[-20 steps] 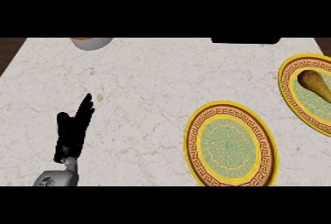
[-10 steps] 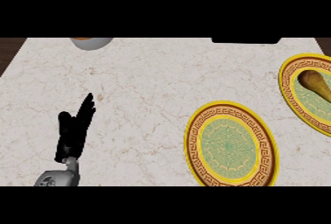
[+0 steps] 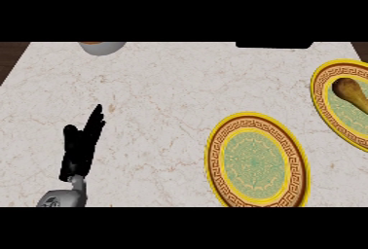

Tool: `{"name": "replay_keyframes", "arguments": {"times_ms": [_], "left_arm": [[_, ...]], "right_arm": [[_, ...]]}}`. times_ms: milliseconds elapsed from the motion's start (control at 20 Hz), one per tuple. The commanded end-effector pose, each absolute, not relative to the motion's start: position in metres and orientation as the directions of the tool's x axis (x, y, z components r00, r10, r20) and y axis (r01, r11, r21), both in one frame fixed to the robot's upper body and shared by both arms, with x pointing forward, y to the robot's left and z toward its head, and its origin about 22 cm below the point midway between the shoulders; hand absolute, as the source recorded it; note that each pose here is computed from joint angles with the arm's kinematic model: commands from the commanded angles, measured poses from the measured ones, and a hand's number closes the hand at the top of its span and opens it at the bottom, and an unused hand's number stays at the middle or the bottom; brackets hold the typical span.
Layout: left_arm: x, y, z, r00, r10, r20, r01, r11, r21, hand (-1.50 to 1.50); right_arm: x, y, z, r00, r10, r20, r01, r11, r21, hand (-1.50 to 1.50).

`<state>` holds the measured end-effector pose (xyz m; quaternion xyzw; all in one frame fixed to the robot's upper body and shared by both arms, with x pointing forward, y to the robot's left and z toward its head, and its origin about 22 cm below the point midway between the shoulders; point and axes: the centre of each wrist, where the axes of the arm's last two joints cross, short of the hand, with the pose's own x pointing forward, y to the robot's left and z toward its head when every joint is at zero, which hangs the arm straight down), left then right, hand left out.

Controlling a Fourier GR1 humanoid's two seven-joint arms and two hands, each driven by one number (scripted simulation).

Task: Pick the pear from the plate and place it in the plate

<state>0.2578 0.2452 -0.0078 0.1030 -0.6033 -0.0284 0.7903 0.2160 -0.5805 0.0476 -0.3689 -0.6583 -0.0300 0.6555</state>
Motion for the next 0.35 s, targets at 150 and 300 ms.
{"name": "replay_keyframes", "arguments": {"times_ms": [150, 300], "left_arm": [[0.264, 0.228, -0.008, 0.249, -0.151, 0.957, -0.092, 0.980, 0.179, 0.00], [0.263, 0.238, -0.004, 0.262, -0.160, 0.952, -0.075, 0.980, 0.185, 0.00]], "right_arm": [[0.198, -0.588, 0.044, 0.164, 0.454, 0.876, 0.538, 0.703, -0.465, -1.50], [0.202, -0.585, 0.043, 0.199, 0.453, 0.869, 0.561, 0.675, -0.480, -1.50]]}}
